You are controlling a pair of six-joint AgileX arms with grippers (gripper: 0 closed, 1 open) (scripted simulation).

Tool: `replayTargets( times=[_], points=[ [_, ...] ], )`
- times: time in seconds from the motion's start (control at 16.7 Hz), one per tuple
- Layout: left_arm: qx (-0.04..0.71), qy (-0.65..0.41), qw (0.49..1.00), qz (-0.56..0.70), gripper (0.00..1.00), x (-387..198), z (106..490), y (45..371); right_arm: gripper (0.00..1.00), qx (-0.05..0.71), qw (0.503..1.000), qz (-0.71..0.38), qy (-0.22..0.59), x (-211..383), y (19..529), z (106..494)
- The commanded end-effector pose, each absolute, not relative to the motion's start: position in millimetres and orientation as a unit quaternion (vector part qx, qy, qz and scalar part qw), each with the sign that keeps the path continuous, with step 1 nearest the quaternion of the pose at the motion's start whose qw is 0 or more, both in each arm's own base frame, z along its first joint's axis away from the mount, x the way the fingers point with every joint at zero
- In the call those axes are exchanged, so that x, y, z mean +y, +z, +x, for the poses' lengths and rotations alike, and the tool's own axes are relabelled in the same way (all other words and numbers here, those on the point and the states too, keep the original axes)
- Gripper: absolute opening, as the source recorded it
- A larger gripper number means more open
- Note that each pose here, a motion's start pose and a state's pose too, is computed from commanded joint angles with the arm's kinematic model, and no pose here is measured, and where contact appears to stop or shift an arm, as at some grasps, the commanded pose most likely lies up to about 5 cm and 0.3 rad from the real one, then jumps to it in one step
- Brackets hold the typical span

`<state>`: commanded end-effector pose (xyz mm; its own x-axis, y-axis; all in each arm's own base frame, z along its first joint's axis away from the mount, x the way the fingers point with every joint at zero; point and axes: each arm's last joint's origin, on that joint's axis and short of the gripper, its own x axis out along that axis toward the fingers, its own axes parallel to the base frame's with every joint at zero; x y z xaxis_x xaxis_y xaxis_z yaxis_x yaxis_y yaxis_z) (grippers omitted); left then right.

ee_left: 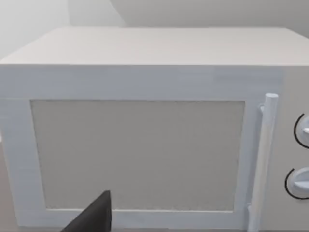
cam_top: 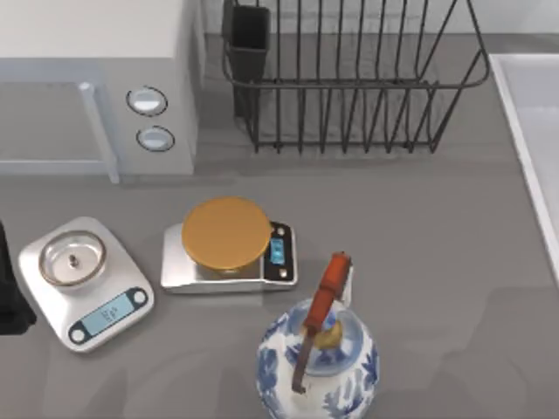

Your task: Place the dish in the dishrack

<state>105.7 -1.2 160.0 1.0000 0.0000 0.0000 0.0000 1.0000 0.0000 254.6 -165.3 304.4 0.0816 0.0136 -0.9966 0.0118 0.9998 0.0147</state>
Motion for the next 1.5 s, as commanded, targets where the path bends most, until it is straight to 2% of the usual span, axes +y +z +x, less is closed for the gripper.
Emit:
replayTargets(
  times=[0.18, 0.54, 0.84, 1.02, 1.2, 1.32, 1.5],
  points=[
    [0.0, 0.0, 1.0, 0.0, 1.0, -1, 106, 160, 0.0, 0.67, 0.742, 0.004, -0.004, -159, 331, 247],
    [0.0, 0.0, 1.0, 0.0, 1.0, -1, 106, 160, 0.0, 0.669, 0.743, -0.002, -0.006, -157, 331, 250],
    [0.0, 0.0, 1.0, 0.0, 1.0, -1, 106, 160, 0.0, 0.628, 0.77, -0.111, -0.033, -111, 333, 292],
    [0.0, 0.0, 1.0, 0.0, 1.0, -1, 106, 160, 0.0, 0.548, 0.81, -0.204, -0.05, -47, 337, 326],
    [0.0, 0.0, 1.0, 0.0, 1.0, -1, 106, 160, 0.0, 0.419, 0.867, -0.263, -0.058, 44, 347, 342],
    [0.0, 0.0, 1.0, 0.0, 1.0, -1, 106, 160, 0.0, 0.315, 0.91, -0.264, -0.052, 110, 360, 332],
    [0.0, 0.0, 1.0, 0.0, 1.0, -1, 106, 160, 0.0, 0.164, 0.965, -0.203, -0.03, 195, 383, 288]
  ],
)
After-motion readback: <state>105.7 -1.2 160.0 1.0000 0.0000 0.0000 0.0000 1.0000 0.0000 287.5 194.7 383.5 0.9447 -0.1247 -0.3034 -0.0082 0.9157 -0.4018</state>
